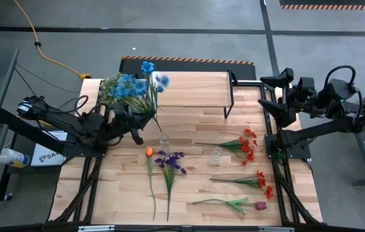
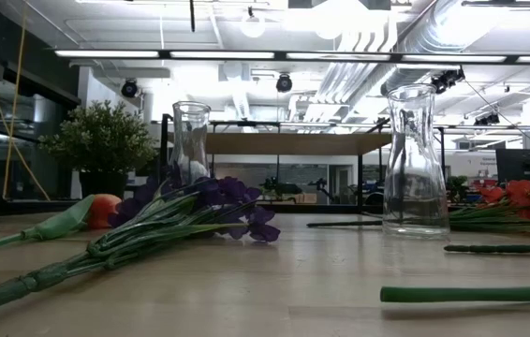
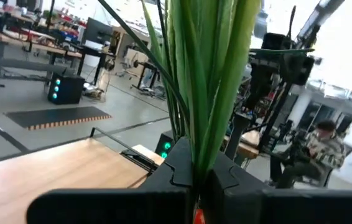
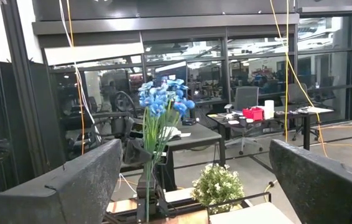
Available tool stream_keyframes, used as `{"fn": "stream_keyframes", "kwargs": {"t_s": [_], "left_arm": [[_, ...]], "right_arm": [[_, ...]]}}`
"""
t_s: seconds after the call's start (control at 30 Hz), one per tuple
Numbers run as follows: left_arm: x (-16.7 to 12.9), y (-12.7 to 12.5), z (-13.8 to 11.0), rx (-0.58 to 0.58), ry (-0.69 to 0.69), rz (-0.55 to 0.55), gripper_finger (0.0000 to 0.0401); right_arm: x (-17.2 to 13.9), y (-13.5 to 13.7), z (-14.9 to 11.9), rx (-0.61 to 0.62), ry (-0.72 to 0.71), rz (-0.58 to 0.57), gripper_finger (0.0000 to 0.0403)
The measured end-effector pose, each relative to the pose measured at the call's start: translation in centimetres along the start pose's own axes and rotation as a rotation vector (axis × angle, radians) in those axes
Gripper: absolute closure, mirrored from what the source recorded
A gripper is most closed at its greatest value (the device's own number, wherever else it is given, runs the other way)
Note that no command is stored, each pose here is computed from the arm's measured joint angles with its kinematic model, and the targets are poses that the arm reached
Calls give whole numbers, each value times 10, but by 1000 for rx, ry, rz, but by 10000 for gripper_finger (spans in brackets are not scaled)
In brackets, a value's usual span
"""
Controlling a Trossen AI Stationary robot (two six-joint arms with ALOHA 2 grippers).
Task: Pick and place flowers into a vace then onto a shelf
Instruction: Put the blue flowers into the left transparent vase
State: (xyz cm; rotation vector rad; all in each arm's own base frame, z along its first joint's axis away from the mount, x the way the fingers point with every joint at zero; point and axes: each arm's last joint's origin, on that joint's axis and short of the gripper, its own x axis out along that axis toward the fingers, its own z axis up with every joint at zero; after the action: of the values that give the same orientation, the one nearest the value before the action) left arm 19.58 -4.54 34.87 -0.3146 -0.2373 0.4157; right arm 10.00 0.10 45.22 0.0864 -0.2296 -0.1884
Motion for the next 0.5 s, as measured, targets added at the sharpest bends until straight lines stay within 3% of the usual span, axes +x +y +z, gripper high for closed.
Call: {"fn": "stream_keyframes", "kwargs": {"t_s": [0.17, 0.5], "left_arm": [[0, -4, 2, 43, 43, -91, 363], [-4, -11, -1, 75, 120, -168, 363]], "right_arm": [[0, 0, 0, 0, -2, 0, 8], [0, 0, 0, 1, -2, 0, 8]]}}
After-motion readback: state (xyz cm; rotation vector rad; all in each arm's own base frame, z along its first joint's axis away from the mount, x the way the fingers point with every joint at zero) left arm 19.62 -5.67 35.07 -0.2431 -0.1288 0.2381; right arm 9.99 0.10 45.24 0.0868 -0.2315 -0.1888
